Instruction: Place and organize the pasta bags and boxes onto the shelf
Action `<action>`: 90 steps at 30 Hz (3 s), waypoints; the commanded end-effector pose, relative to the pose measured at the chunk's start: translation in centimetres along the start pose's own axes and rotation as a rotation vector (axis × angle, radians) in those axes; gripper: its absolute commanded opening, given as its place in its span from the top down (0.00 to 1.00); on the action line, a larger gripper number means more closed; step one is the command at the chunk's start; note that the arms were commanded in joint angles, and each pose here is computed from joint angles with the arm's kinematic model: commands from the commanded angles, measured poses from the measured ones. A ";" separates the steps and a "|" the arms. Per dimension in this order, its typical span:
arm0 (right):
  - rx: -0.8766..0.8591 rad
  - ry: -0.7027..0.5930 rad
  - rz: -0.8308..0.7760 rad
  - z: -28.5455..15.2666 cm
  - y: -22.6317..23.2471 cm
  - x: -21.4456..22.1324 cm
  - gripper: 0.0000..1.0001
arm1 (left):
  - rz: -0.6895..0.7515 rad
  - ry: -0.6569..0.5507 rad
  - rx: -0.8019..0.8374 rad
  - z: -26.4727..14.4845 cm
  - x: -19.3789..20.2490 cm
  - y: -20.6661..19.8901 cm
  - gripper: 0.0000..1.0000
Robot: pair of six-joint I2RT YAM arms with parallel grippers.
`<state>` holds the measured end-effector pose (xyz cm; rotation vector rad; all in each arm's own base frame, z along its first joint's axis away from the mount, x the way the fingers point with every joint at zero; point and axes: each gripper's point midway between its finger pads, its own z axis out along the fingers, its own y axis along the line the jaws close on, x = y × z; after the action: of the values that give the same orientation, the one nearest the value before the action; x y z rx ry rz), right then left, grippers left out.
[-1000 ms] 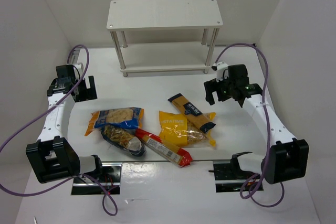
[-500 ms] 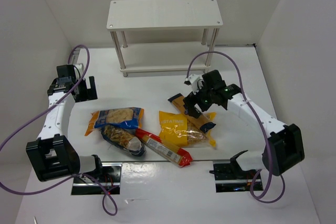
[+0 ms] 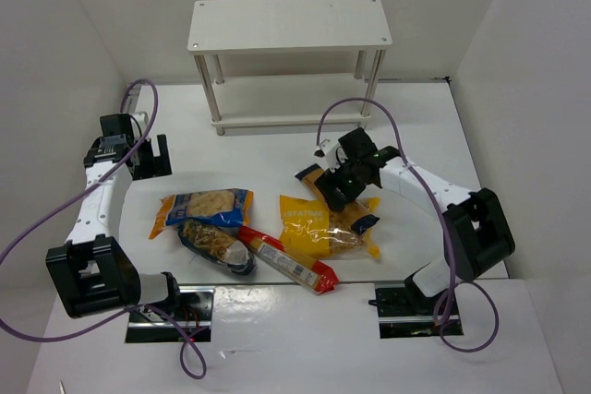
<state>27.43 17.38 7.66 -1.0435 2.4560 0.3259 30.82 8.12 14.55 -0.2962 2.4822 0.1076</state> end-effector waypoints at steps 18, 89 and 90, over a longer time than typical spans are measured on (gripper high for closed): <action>-0.014 0.065 -0.013 2.2 0.6 0.1 0.00 | 0.004 -0.033 0.024 -0.8 -1.1 -0.3 0.00; 0.499 -0.731 0.006 -19.7 -5.7 -21.2 1.00 | 0.012 -0.013 0.006 0.0 -0.6 0.1 0.00; 0.495 -0.740 0.018 -19.3 -5.7 -21.2 1.00 | 0.012 -0.013 0.006 0.0 -0.6 0.1 0.00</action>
<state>36.70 18.54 28.65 -0.6943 1.9554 0.0485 30.79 7.82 14.31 -0.2861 2.4934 0.0859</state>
